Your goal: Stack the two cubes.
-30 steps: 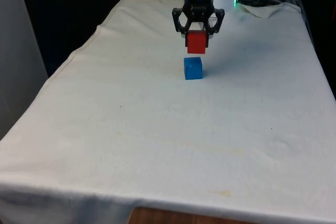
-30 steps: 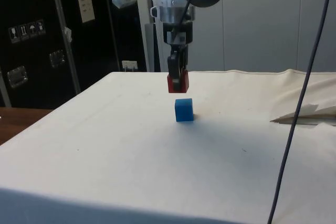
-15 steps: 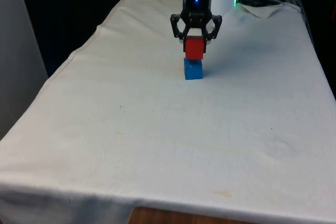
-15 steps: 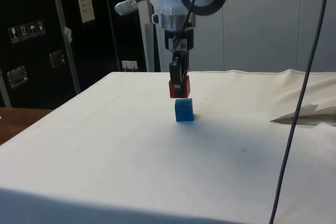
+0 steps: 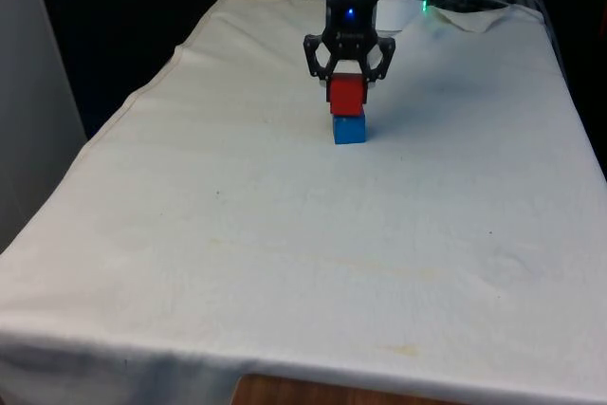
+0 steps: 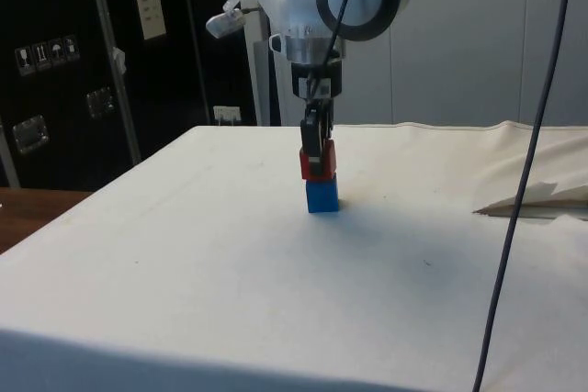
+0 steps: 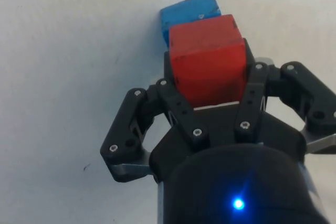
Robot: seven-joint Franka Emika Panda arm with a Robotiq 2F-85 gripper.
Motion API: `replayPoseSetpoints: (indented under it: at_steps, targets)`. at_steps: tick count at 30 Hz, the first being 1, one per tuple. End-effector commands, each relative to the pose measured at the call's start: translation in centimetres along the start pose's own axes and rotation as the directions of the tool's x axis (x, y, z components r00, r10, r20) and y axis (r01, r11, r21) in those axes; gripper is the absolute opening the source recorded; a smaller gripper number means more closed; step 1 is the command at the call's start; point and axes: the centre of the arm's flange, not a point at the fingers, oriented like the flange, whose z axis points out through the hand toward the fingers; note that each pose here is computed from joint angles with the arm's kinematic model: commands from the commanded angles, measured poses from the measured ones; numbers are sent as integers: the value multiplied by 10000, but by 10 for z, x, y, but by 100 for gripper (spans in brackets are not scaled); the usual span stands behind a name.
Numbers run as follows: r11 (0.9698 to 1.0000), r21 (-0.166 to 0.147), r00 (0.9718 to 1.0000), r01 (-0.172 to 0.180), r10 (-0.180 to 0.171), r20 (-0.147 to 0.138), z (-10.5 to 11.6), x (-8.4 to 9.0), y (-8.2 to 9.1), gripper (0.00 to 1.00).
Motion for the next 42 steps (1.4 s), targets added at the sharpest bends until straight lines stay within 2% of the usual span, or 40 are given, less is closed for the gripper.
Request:
replayPoseSetpoints:
  at_steps: [1, 5, 7, 22, 31, 32, 33, 34, 37, 38, 41, 42]
  targets:
    - [10000, 0, 9999, 15, -15, -110, 1, 0, 1, 1]
    - [10000, -24, 10000, 16, -16, 5, 3, -2, 4, 1]
    - [10000, -17, 9999, 48, -48, -108, 2, -1, 2, 1]
    - [10000, -23, 10000, 71, -71, 53, 6, -2, 2, 1]
    - [10000, -29, 10000, 63, -63, 23, 7, -2, 2, 3]
    - [10000, -25, 10000, 72, -71, 53, 7, -2, 2, 16]
    - [10000, -31, 10000, 73, -73, 34, 7, -2, 2, 16]
    - [10000, -29, 10000, 72, -72, 34, 7, -2, 2, 26]
    - [10000, -29, 10000, 72, -72, 34, 7, -2, 2, 56]
    - [10000, -29, 10000, 72, -72, 34, 7, -2, 2, 70]
    - [10000, -28, 10000, 72, -72, 44, 7, -2, 2, 100]
    - [10000, -28, 10000, 72, -71, 34, 6, -2, 2, 100]
